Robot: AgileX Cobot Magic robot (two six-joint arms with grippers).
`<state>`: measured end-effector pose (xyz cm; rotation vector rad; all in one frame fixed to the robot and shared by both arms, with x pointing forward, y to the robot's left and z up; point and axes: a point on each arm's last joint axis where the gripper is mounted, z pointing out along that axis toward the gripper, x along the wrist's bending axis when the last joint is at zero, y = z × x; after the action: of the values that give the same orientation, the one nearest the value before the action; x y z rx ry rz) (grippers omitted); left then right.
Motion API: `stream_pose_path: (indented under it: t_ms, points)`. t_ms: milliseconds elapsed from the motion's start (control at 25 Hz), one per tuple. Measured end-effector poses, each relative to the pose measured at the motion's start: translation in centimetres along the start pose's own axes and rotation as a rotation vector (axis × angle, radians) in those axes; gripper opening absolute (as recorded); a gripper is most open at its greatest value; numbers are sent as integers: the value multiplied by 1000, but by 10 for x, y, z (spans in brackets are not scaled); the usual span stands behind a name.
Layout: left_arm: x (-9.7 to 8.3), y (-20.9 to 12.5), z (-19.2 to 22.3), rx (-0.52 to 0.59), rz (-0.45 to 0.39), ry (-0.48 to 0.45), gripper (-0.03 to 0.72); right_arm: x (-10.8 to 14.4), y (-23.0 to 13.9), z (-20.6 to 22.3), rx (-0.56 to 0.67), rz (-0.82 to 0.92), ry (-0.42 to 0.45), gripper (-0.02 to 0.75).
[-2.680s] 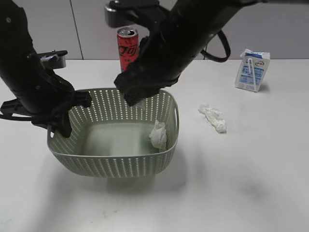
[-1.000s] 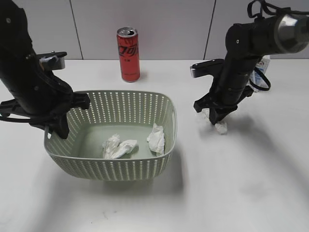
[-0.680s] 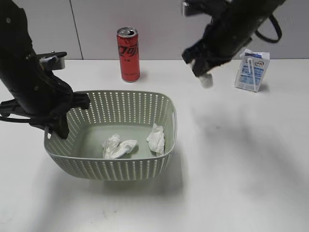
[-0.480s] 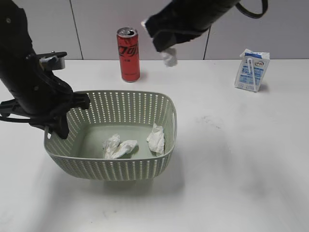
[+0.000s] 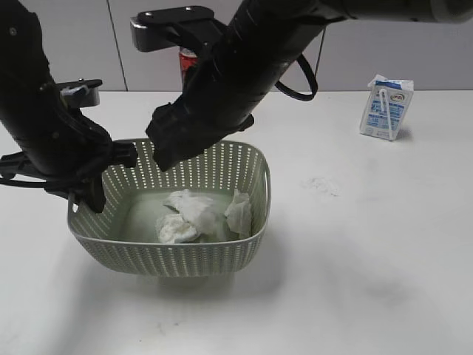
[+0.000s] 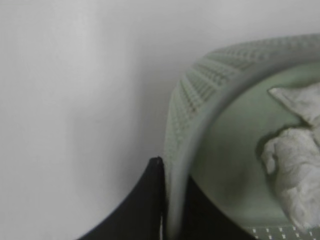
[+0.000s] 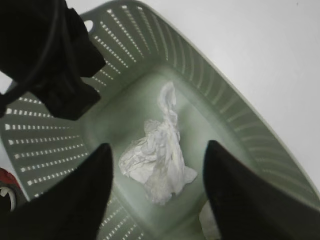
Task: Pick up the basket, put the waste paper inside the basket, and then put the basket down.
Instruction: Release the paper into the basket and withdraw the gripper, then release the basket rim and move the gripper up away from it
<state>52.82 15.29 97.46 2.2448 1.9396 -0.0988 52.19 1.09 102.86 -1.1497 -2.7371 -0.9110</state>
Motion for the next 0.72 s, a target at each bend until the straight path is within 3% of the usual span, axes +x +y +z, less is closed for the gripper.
stream_pose_path:
  t_ms: [80, 200, 320, 440, 520, 720]
  points:
    - [0, 0, 0, 0, 0, 0, 0, -1, -1, 1, 6, 12, -6, 599]
    - [0, 0, 0, 0, 0, 0, 0, -3, 1, -8, 8, -28, -54, 613]
    - [0, 0, 0, 0, 0, 0, 0, -19, 5, -32, 30, -42, -170, 611]
    - [0, 0, 0, 0, 0, 1, 0, -61, 5, -62, 81, 14, -309, 606]
    - [0, 0, 0, 0, 0, 1, 0, -103, -3, -81, 133, 111, -385, 598]
    - [0, 0, 0, 0, 0, 1, 0, -187, -39, -124, 226, 364, -486, 592]
